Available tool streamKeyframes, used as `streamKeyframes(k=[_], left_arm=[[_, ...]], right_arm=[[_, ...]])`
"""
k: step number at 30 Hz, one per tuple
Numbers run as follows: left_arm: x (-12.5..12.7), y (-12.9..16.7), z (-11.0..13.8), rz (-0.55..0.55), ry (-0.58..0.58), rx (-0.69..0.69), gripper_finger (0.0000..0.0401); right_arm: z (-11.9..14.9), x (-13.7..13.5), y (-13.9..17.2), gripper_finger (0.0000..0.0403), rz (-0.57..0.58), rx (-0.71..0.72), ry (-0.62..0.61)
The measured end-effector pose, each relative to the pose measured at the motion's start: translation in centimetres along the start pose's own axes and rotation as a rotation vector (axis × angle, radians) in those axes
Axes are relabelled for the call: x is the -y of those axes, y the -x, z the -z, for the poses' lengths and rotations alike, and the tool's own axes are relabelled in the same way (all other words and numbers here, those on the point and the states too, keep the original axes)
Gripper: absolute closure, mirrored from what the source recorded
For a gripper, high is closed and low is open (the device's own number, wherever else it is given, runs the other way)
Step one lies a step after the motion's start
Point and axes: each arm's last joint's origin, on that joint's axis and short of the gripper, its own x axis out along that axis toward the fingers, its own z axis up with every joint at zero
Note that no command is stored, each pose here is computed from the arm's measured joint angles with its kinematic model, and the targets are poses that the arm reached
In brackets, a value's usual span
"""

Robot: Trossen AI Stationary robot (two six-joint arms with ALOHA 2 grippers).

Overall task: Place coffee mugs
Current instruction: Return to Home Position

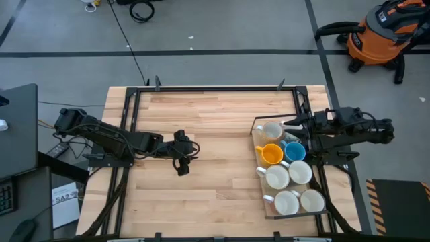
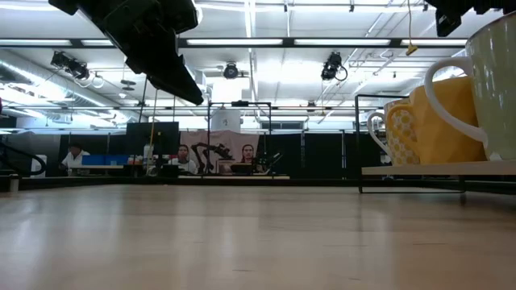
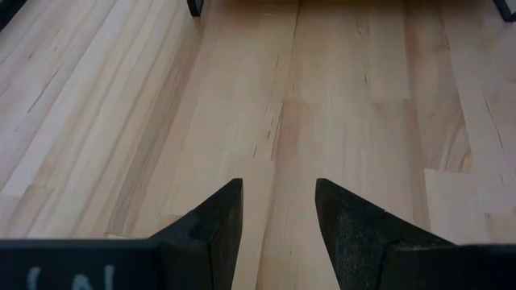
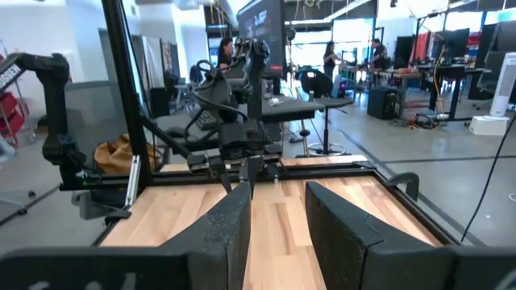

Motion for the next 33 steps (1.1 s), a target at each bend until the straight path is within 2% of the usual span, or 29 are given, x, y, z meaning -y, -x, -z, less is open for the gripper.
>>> streamKeyframes(k=[16, 33], left_arm=[[0.0, 0.0, 0.0, 0.0, 0.0, 0.0, 0.0239], [0.0, 0.0, 0.0, 0.001, 0.001, 0.005, 0.0239]], right_arm=[[3.3, 0.2, 0.7, 0.0276, 0.0, 0.109, -0.012], [7.7, 0.3, -1.4, 0.0276, 0.048, 0.128, -0.042]])
